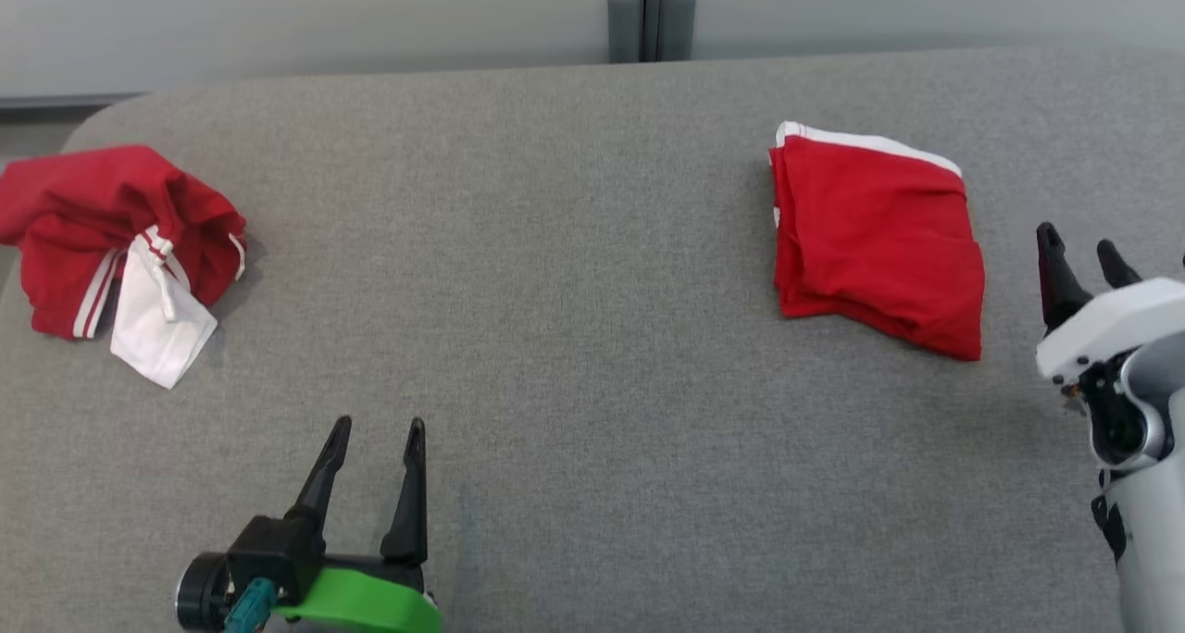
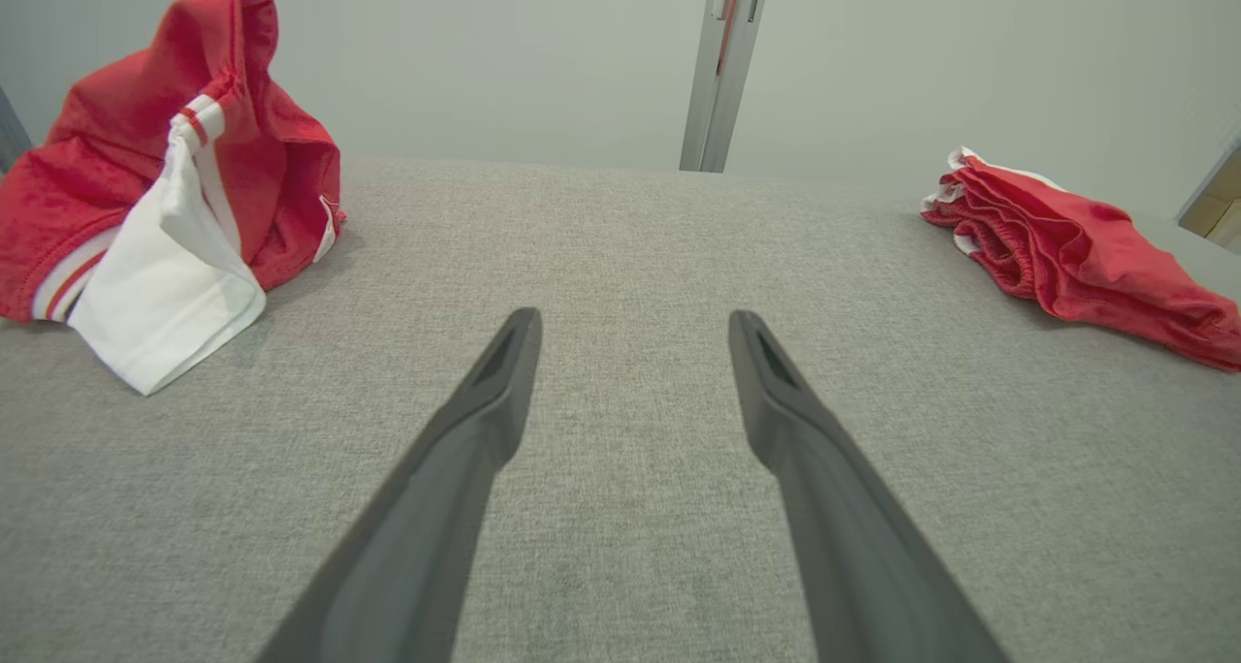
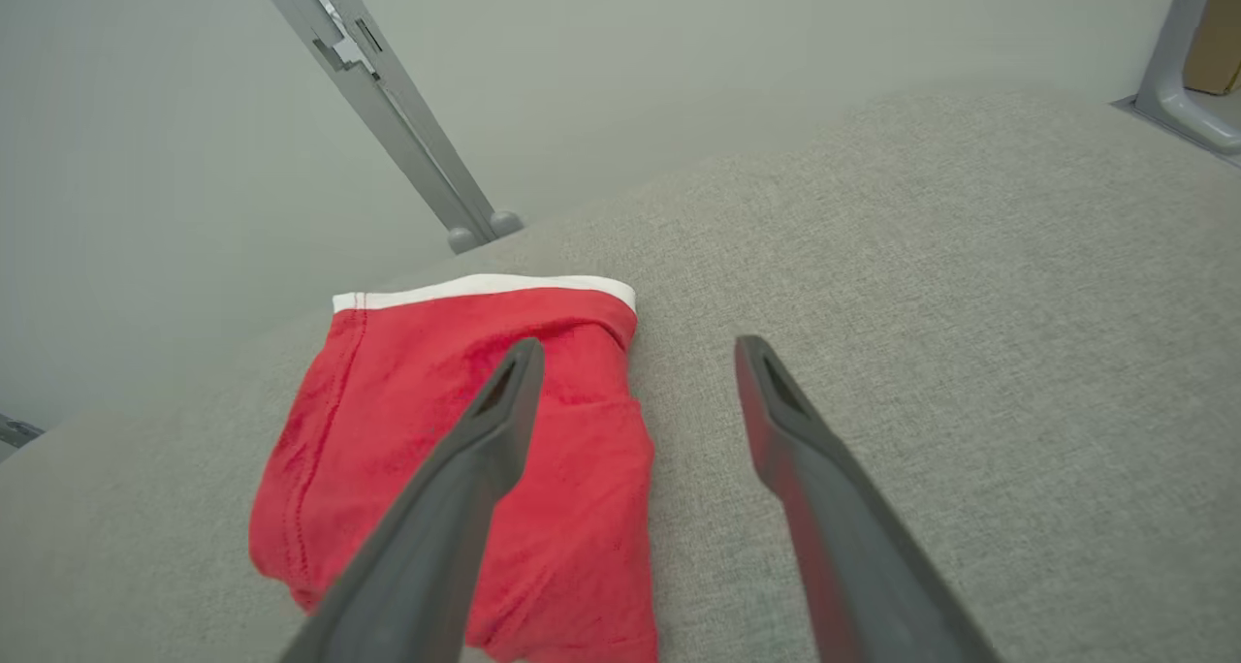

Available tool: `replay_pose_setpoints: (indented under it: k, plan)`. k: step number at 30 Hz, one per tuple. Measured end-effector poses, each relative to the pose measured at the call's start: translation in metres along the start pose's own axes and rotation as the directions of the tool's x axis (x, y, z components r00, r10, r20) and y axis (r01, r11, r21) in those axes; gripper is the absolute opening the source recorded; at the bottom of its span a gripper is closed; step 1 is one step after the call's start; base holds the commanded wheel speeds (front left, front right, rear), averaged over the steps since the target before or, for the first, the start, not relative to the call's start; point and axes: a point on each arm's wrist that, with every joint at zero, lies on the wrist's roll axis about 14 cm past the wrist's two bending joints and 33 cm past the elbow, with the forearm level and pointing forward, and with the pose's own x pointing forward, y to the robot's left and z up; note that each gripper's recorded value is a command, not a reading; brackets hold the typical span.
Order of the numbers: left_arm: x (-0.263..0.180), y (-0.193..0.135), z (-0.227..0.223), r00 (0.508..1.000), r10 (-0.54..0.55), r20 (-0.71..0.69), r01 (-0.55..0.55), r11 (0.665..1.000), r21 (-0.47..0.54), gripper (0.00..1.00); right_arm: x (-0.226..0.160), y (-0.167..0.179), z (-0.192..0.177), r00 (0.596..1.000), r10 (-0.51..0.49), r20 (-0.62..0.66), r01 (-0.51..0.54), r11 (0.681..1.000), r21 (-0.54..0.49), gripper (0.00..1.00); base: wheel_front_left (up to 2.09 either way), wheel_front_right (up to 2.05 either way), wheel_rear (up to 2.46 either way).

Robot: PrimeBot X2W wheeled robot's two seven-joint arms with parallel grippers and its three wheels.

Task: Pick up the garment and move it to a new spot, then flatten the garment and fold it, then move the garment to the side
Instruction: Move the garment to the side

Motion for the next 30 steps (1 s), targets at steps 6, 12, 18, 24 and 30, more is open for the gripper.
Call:
replay_pose_setpoints:
  k: [6, 12, 18, 24, 30]
  plan:
    - [0.018, 0.001, -0.014, 0.999, -0.010, -0.044, 0.010, 1.000, -0.002, 1.00, 0.036, 0.001, -0.056, 0.971, -0.031, -0.238, 0.027, 0.999, -0.018, 1.00, 0.00, 0.00, 0.00]
    - [0.019, 0.012, -0.025, 0.997, 0.021, -0.077, -0.021, 1.000, -0.001, 1.00, 0.059, 0.006, -0.093, 0.940, -0.043, -0.338, 0.053, 0.998, 0.019, 1.00, 0.00, 0.00, 0.00]
    - [0.017, 0.023, -0.030, 0.994, 0.061, -0.096, -0.061, 0.998, 0.005, 1.00, 0.070, 0.024, -0.108, 0.930, -0.003, -0.369, 0.043, 0.994, 0.102, 0.00, 0.00, 0.00, 0.00]
    - [0.028, 0.012, -0.031, 0.996, 0.023, -0.089, -0.023, 1.000, 0.001, 1.00, 0.064, 0.015, -0.100, 0.934, -0.002, -0.357, 0.037, 0.995, 0.091, 0.00, 0.00, 0.00, 0.00]
    - [0.058, -0.017, -0.033, 0.993, -0.092, -0.076, 0.093, 0.996, 0.013, 1.00, 0.056, -0.060, -0.063, 0.941, -0.150, -0.303, 0.127, 0.988, -0.092, 0.00, 0.00, 0.00, 0.00]
